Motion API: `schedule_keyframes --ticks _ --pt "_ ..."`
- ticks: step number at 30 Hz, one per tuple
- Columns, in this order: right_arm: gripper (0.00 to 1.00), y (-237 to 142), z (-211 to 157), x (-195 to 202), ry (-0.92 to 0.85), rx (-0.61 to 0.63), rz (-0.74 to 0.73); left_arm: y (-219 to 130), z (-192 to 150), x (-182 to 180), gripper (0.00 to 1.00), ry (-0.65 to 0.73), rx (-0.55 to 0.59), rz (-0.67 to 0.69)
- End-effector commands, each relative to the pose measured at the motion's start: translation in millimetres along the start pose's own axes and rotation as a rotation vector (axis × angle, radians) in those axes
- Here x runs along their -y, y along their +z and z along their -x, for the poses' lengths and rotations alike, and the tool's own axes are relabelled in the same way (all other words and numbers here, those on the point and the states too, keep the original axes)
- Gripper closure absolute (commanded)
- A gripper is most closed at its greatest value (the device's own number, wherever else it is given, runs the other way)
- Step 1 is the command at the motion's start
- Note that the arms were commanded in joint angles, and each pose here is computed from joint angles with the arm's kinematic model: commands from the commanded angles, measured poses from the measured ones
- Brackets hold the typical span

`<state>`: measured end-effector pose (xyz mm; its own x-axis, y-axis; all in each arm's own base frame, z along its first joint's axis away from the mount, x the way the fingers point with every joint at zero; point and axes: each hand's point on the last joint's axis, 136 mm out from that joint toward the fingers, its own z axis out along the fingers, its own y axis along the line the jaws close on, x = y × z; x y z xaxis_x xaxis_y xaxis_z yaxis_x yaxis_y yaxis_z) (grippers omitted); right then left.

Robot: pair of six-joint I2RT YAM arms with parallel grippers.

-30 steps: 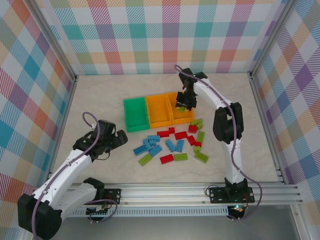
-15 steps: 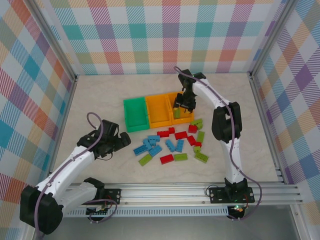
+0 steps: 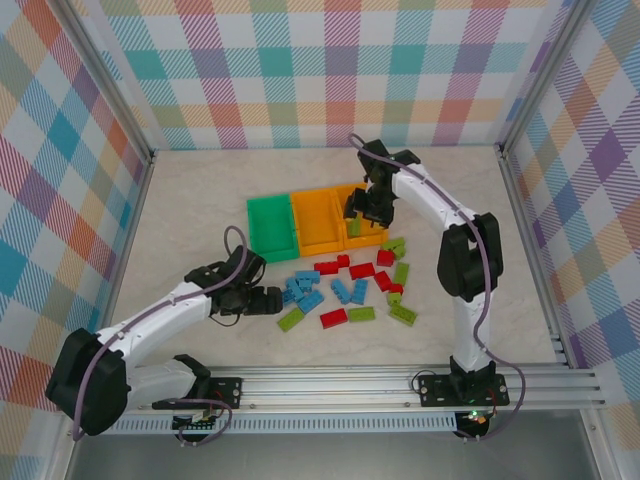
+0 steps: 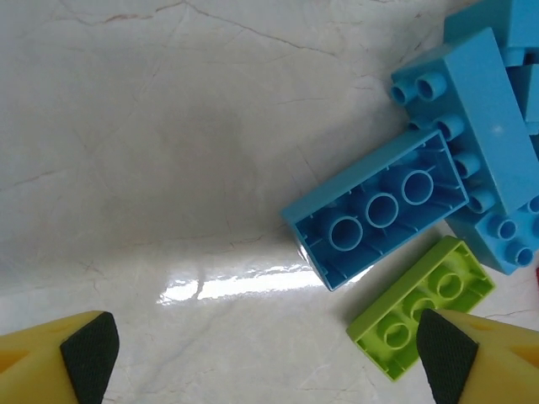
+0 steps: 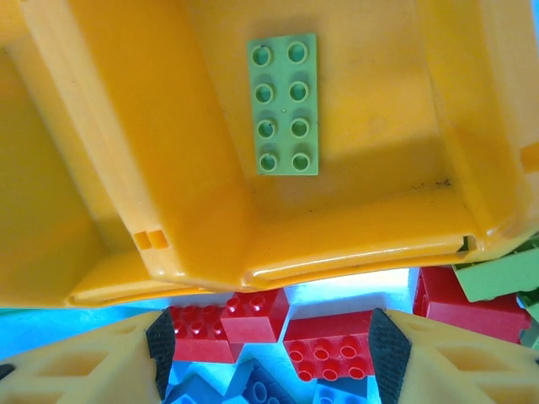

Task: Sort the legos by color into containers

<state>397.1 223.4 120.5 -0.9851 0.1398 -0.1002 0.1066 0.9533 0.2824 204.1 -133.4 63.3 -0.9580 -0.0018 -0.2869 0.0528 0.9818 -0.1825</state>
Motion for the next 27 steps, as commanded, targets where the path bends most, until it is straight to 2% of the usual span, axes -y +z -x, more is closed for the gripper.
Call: schedule_keyframes --ticks 1,4,7,9,15,19,27 --pt "0.35 -2 -7 6 -0.018 -0.001 -0.017 -11 19 12 0.09 0.158 0.047 0.009" --pt "0.34 -3 -9 9 -0.019 0.005 -0.024 -10 25 14 0.08 0.301 0.03 0.036" --pt "0.33 -4 -10 12 -0.021 0.01 -0.032 -7 25 34 0.07 0.441 0.022 -0.059" --pt "0.33 -5 -10 13 -0.027 0.012 -0.038 -4 27 35 0.08 0.51 0.003 -0.043" --pt "0.32 -6 -11 16 -0.03 0.016 -0.048 11 14 26 0.13 0.781 -0.134 -0.017" --pt "0.32 -5 -12 17 -0.029 0.012 -0.055 18 20 38 0.14 0.777 -0.107 -0.064" --pt "0.31 -5 -13 22 -0.031 0.01 -0.071 34 6 32 0.23 0.793 -0.2 -0.062"
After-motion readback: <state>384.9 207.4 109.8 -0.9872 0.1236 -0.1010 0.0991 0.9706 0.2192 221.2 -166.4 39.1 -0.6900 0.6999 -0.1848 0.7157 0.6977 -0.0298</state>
